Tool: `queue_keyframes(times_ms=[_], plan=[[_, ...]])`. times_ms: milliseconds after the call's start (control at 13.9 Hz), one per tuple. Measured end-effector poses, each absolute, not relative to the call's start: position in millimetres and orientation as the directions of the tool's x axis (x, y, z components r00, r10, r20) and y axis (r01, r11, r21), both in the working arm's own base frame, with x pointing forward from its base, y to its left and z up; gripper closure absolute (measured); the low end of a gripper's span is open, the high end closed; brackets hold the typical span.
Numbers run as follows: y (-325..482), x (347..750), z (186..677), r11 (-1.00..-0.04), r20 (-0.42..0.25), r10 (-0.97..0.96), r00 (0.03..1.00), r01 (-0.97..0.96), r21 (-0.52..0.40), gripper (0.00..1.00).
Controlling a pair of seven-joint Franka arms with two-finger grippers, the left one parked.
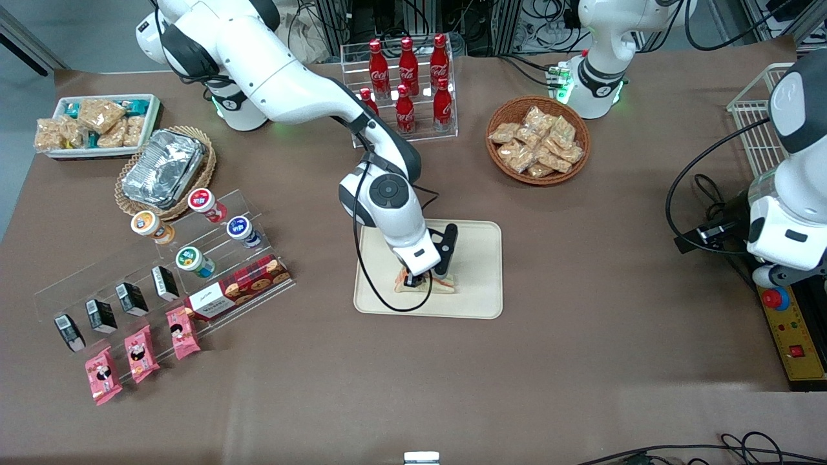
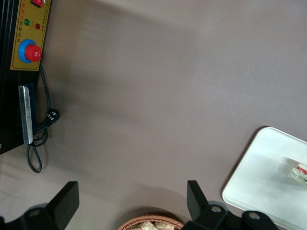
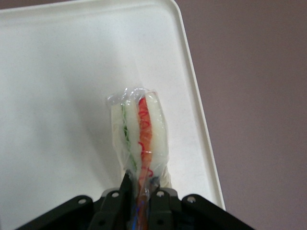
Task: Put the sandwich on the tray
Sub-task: 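Lower the sandwich onto the tray and open the right gripper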
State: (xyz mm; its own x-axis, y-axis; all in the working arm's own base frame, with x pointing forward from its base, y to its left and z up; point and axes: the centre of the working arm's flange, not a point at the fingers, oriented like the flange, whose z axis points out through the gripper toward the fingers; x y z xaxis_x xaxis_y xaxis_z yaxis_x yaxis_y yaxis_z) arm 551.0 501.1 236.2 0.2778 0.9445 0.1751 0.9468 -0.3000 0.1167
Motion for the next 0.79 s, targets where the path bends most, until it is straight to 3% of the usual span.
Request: queue_keyframes(times_ms=[793], plan=[[500.4, 570.5, 230.3, -0.309, 0.214, 0.937, 0.275, 0.940, 0.144, 0.83]])
